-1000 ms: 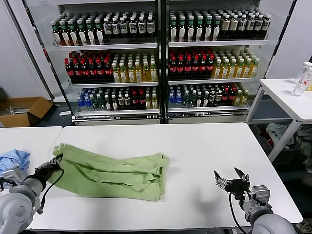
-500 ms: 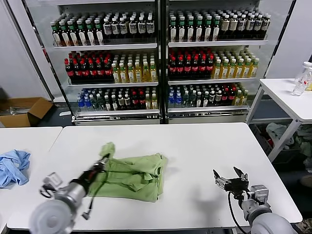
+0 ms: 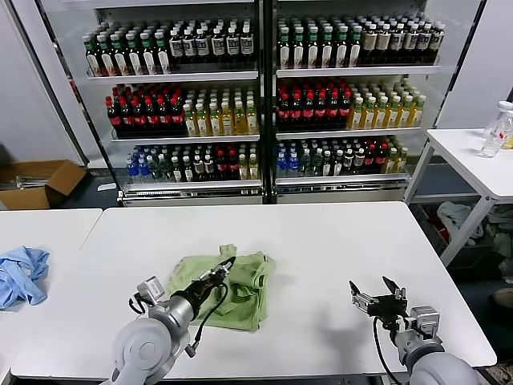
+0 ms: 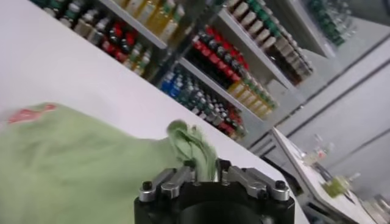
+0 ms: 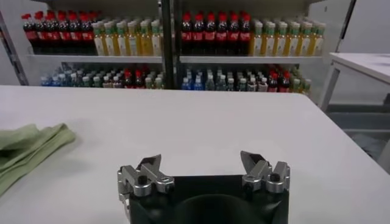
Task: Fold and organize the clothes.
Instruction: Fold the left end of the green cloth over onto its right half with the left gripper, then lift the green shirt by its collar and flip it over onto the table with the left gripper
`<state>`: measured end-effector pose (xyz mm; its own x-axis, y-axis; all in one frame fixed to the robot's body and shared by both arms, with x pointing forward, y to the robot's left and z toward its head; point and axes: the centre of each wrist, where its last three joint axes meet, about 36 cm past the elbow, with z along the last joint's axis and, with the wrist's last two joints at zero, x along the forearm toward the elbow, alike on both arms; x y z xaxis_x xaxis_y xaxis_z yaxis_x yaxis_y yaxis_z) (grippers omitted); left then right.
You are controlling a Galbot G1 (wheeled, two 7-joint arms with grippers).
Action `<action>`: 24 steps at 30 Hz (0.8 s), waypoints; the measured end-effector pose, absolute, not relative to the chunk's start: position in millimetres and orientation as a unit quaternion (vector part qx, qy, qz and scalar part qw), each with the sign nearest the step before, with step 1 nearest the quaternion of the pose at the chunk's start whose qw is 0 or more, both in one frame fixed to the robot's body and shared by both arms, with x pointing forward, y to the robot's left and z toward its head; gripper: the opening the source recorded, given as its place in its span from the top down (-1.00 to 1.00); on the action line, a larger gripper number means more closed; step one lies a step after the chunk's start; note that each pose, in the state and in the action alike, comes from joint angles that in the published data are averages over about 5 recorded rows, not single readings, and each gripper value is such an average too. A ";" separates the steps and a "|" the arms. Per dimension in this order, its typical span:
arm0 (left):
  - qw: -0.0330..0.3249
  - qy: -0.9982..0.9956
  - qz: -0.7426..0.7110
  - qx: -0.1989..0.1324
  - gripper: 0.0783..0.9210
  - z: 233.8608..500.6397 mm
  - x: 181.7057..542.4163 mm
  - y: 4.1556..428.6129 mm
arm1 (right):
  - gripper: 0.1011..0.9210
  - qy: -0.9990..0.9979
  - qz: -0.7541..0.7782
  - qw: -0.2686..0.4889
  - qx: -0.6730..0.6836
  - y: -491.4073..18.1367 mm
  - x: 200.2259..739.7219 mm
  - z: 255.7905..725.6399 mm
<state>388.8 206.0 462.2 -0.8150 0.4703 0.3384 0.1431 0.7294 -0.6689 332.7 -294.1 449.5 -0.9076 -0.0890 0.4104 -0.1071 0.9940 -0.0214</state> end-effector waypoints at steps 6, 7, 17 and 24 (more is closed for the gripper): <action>0.235 -0.904 0.310 -0.178 -0.08 466.3 376.0 215.0 | -0.76 -0.976 0.021 0.209 0.047 -292.5 332.8 447.2; 0.232 -0.908 0.304 -0.171 -0.15 465.1 373.8 219.2 | -0.76 -0.976 0.021 0.210 0.046 -292.3 332.4 446.7; 0.228 -0.954 0.185 -0.058 -0.73 423.3 376.1 268.0 | -0.76 -0.976 0.021 0.214 0.041 -288.8 326.6 441.1; 0.252 -0.958 0.133 -0.029 -0.77 397.2 382.4 284.5 | -0.76 -0.976 0.025 0.212 0.036 -289.7 321.1 442.6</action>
